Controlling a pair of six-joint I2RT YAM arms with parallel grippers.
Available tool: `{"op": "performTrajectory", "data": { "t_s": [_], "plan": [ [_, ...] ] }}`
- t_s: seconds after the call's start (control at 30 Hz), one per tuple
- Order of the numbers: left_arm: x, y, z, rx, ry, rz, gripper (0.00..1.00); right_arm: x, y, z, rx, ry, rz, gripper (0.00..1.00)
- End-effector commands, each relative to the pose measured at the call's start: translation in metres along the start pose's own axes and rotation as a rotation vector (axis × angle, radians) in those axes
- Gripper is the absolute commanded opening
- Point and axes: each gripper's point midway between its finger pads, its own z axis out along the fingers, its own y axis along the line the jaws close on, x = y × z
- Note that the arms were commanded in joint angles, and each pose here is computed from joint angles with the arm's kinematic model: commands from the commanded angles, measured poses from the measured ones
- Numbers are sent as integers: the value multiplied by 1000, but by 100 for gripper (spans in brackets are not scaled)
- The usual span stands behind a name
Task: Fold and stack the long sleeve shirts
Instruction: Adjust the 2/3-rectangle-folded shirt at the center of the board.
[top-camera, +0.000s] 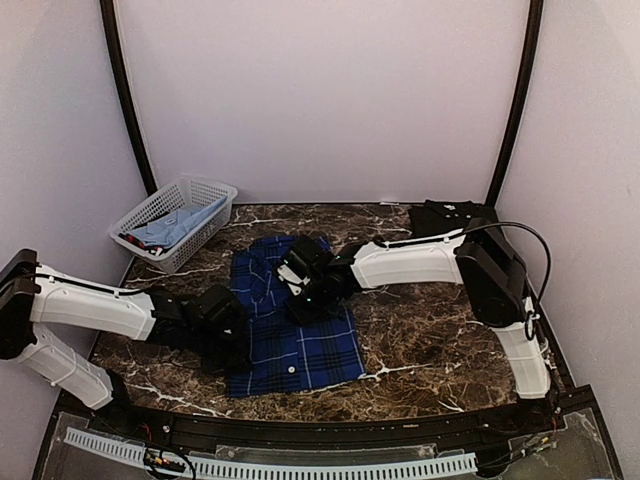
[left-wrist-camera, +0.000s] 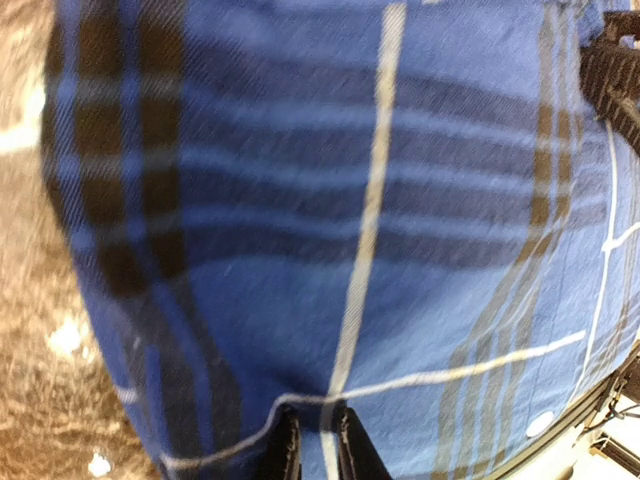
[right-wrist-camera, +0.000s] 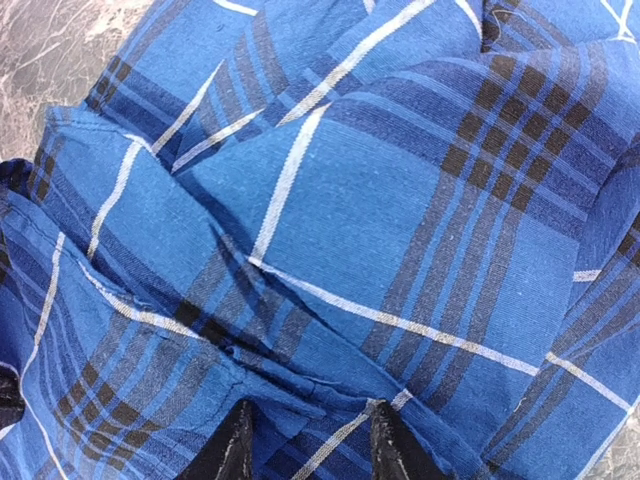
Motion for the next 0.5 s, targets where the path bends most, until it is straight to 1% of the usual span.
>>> {"op": "performTrajectory", "data": {
  "t_s": [0.0, 0.27, 0.37, 0.47],
  "plan": [
    [26, 33, 0, -96, 83, -40, 14, -17, 8, -21, 7, -41, -30, 38],
    [32, 37, -9, -90, 84, -66, 14, -25, 22, -49, -1, -68, -52, 39],
    [31, 39, -15, -90, 72, -71, 14, -15, 28, -63, -35, -69, -39, 39],
    [33, 45, -19, -97, 67, -83, 14, 7, 33, -75, -73, -51, -16, 39]
  ]
}}
